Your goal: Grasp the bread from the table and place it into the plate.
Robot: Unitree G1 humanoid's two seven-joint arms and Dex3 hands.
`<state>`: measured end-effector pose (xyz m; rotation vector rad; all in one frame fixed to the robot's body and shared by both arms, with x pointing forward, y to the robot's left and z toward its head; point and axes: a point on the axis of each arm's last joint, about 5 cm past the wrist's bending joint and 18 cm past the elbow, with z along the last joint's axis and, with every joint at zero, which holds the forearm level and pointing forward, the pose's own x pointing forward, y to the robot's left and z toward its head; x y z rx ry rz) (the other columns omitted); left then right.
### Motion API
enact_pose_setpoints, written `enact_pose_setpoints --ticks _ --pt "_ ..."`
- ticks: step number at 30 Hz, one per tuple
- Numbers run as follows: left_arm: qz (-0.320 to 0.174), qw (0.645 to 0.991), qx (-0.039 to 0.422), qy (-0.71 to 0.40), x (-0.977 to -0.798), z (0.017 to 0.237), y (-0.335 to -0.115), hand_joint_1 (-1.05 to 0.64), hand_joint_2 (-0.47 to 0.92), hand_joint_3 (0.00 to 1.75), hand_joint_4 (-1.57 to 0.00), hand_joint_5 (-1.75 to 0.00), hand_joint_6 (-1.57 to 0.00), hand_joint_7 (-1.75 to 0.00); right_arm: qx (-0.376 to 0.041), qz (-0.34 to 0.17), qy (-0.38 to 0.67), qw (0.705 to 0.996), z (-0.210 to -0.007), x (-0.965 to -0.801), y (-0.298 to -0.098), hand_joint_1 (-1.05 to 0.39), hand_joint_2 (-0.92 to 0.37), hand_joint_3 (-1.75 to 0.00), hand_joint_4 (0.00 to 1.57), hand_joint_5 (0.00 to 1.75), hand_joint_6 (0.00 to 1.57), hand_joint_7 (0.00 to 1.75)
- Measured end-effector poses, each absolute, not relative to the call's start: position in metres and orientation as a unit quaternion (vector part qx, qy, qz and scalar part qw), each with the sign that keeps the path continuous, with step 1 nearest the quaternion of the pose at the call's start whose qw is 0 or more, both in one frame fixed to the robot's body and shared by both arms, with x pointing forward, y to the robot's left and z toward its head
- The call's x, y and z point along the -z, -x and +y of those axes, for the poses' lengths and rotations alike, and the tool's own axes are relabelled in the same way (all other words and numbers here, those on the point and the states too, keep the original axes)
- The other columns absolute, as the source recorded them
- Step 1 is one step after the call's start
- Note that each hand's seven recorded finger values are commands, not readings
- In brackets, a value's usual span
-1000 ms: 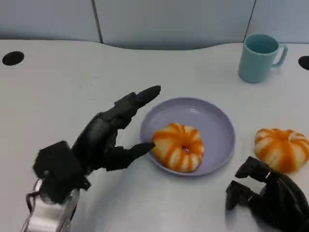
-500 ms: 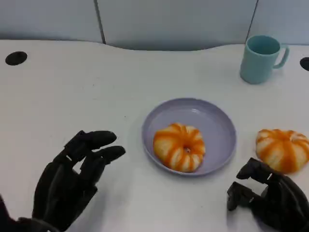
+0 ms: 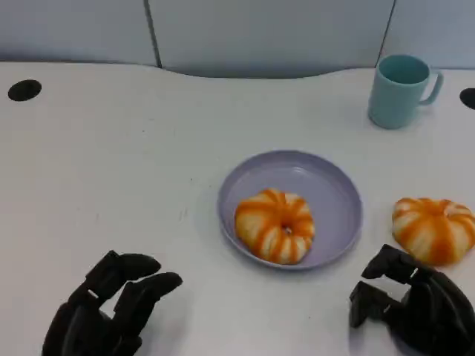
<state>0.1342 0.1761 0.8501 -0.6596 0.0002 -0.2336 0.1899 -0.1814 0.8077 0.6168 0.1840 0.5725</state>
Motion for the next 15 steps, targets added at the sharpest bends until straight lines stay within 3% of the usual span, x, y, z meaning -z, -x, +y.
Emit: enact_pose_setpoints --ticks 15 --pt "0.009 0.938 0.107 0.330 -0.8477 0.1765 -0.1319 -0.41 0.64 0.71 -0.61 -1.61 -0.46 -1.49 -0.275 0.090 -0.295 0.910 -0.1841 -0.8089 -0.1836 -0.41 -0.38 -1.14 0.65 1.66 0.68 1.21"
